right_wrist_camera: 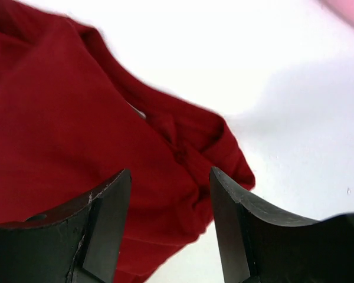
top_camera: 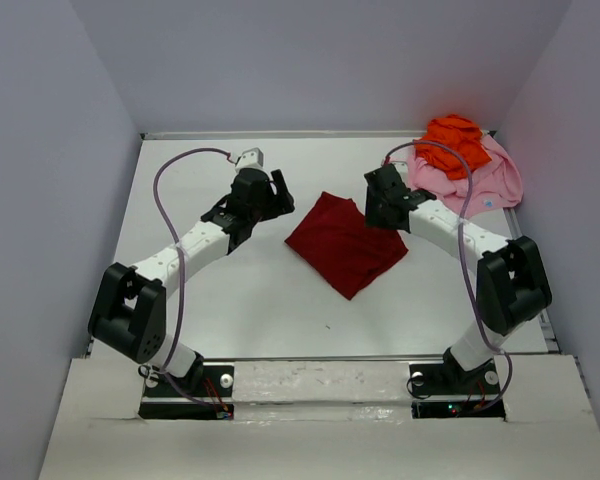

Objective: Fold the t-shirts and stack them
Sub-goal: Smooth out the square-folded T-shirt at the center of the board.

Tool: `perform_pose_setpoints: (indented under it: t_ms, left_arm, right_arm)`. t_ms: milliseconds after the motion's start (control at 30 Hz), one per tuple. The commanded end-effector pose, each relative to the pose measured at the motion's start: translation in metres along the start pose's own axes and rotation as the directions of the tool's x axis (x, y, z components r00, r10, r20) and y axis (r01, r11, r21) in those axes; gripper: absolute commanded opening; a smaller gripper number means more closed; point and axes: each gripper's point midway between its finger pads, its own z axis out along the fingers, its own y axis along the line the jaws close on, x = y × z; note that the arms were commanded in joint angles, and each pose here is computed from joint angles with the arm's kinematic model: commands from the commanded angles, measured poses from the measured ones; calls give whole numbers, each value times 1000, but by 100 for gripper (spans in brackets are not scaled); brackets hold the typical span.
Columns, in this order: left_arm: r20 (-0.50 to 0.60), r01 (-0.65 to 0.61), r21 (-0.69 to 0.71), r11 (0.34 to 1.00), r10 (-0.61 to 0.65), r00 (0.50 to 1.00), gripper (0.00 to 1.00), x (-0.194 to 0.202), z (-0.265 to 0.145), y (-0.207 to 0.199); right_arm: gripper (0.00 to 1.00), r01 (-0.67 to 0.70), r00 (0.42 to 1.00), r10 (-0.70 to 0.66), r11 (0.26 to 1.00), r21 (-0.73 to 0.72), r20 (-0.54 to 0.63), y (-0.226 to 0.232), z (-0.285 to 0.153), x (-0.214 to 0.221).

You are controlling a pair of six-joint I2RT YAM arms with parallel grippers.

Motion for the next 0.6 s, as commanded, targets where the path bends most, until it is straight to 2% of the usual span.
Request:
perform_pose_setpoints:
  t_ms: [0,200,467,533,567]
  left_arm:
    - [36,4,58,998,-7,999,82,-14,-3,-22]
    - [37,-2,61,998,0,999,82,-13,-6,-24]
    - [42,-12,45,999,10,999,82,-15,-7,-21]
    - [38,-15,44,999,13,999,82,-13,-6,-21]
    - [39,-14,42,999,13,999,82,-14,-6,-20]
  right_arm:
    - [61,21,998,-19,999,-26,57,14,6,-32]
    - [59,29,1000,-30,997,-67,-3,35,43,-13]
    - [56,37,998,-41,996,-83,-46,41,61,7]
    - [47,39,997,-44,995,-87,-55,43,65,10]
    - [39,39,998,-44,995,-90,-55,44,66,10]
